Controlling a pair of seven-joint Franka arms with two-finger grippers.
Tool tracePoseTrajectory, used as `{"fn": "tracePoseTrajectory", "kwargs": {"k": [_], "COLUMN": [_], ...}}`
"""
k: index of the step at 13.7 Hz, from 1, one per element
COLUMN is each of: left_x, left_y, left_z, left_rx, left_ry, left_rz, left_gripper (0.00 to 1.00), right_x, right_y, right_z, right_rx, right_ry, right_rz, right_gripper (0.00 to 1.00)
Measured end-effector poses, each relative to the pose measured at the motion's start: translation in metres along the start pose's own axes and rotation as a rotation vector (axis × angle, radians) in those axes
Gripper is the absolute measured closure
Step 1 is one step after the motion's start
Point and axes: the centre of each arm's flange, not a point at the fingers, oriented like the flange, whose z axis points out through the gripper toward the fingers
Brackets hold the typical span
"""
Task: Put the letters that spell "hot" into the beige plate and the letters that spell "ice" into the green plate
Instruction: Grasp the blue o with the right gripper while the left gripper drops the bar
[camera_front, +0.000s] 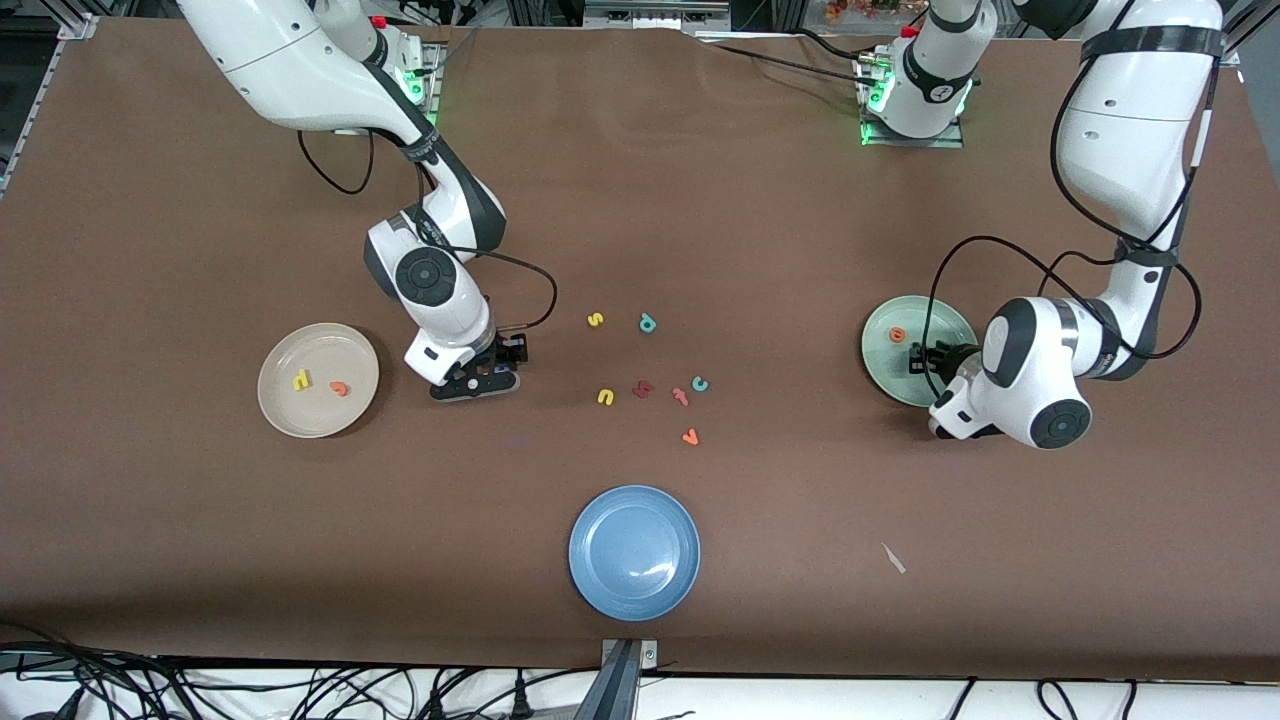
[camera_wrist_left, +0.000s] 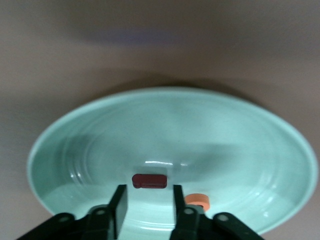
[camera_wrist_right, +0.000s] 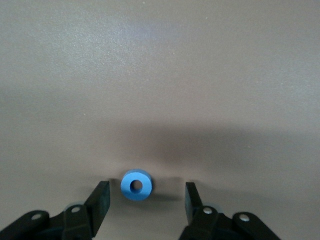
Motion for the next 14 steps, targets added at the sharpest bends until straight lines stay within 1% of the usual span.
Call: {"fn": "tracePoseTrajectory", "kwargs": {"k": [3, 5, 6, 7, 8, 9, 10, 11, 12, 13, 14], "left_x": [-0.021, -0.045, -0.056, -0.065, -0.072, -0.077, -0.079, -0.079, -0.078, -0.077, -0.076], "left_y": [0.017, 0.052, 0.073, 0.096, 0.121, 0.145, 0.169, 0.191, 0.213, 0.236, 0.257], "left_z": [-0.056, -0.094, -0.106, -0.113, -0.117, -0.119, -0.119, -0.117, -0.111, -0.101, -0.088], "left_rx": [-0.019, -0.084, -0.112, -0.131, -0.149, -0.165, -0.189, -0.217, -0.245, -0.265, -0.279], "left_ry": [0.073, 0.118, 0.13, 0.134, 0.141, 0.164, 0.206, 0.251, 0.287, 0.313, 0.331], "left_rz": [0.009, -0.034, -0.069, -0.103, -0.141, -0.179, -0.222, -0.268, -0.306, -0.325, -0.327], "left_gripper": [0.24, 0.03, 0.0, 0.0, 0.0, 0.01, 0.03, 0.03, 0.04, 0.07, 0.11], "right_x": [0.0, 0.0, 0.0, 0.0, -0.001, -0.001, -0.001, 0.0, 0.0, 0.0, 0.0], "right_y": [-0.001, -0.001, -0.001, -0.001, -0.001, -0.002, -0.002, -0.002, -0.002, -0.002, -0.002], "right_z": [0.001, 0.001, 0.002, 0.003, 0.005, 0.006, 0.005, 0.005, 0.005, 0.004, 0.004], "right_rx": [0.0, 0.002, 0.003, 0.003, 0.004, 0.004, 0.005, 0.005, 0.005, 0.006, 0.006], "right_ry": [0.0, 0.002, 0.002, 0.001, 0.0, 0.0, 0.002, 0.003, 0.003, 0.004, 0.005], "right_rz": [0.001, 0.008, 0.01, 0.011, 0.012, 0.011, 0.012, 0.012, 0.012, 0.012, 0.012], "right_gripper": [0.32, 0.35, 0.37, 0.46, 0.51, 0.51, 0.58, 0.61, 0.62, 0.71, 0.72]}}
